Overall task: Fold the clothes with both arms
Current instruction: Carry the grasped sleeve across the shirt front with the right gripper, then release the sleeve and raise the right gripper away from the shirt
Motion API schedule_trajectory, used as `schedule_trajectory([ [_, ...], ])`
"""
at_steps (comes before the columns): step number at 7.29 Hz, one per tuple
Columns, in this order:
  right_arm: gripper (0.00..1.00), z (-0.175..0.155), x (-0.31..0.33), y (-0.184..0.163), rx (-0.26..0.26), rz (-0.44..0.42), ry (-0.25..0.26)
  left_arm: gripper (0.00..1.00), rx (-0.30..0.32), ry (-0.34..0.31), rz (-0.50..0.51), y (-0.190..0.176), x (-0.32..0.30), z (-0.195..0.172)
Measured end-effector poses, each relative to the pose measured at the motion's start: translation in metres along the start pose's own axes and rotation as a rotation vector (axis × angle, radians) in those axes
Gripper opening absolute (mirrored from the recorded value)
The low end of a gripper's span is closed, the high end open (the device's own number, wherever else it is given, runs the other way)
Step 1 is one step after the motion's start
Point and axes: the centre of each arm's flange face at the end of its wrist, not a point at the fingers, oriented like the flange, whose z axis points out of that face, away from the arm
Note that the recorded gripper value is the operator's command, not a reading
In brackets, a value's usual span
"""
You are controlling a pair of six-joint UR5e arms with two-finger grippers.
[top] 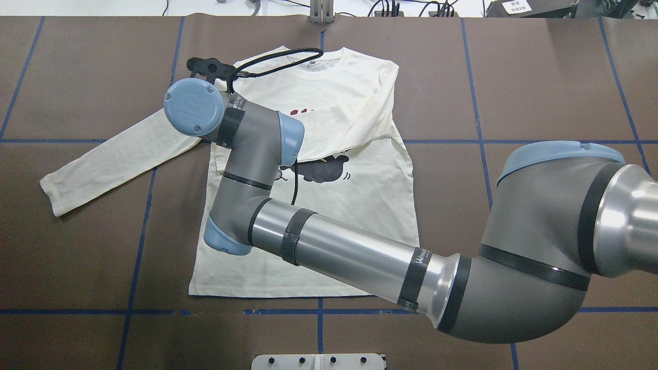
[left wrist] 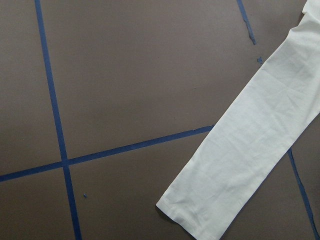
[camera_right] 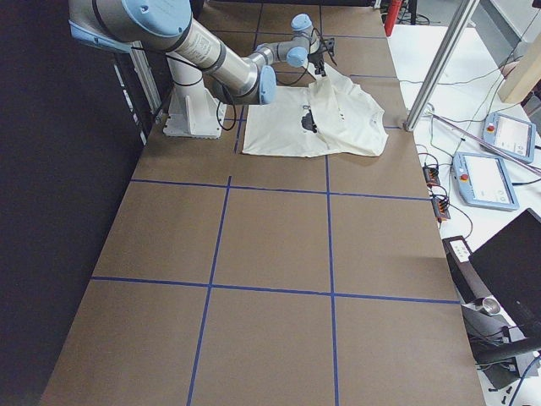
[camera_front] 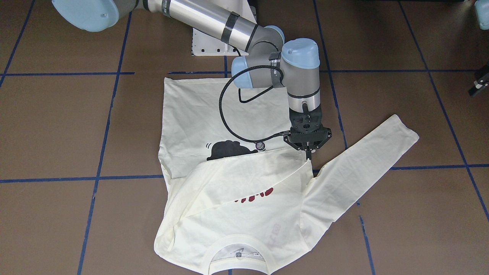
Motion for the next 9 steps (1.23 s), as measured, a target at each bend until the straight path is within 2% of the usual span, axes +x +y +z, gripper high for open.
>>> schedule_trajectory([
  [2, 0.96, -0.012, -0.014, -0.005, -0.001, 0.034, -0.021, 1.0, -0.013, 0.035, -0.013, 0.0, 0.019, 0.038],
  [3, 0.96, -0.02, -0.003, -0.016, -0.019, 0.053, -0.048, 0.99, -0.032, 0.041, -0.067, -0.006, 0.017, 0.058],
  [4, 0.96, -0.026, 0.04, -0.036, -0.054, 0.07, -0.078, 0.91, -0.06, 0.03, -0.113, -0.017, 0.018, 0.084],
  [5, 0.94, -0.032, 0.101, -0.055, -0.089, 0.082, -0.098, 0.89, -0.086, 0.002, -0.139, -0.022, 0.019, 0.11],
  [7, 0.92, -0.048, 0.224, -0.093, -0.157, 0.11, -0.096, 0.81, -0.146, -0.038, -0.168, -0.023, 0.01, 0.154],
  [9, 0.92, -0.096, 0.336, -0.133, -0.225, 0.123, -0.115, 0.66, -0.188, -0.047, -0.161, -0.01, -0.002, 0.19],
])
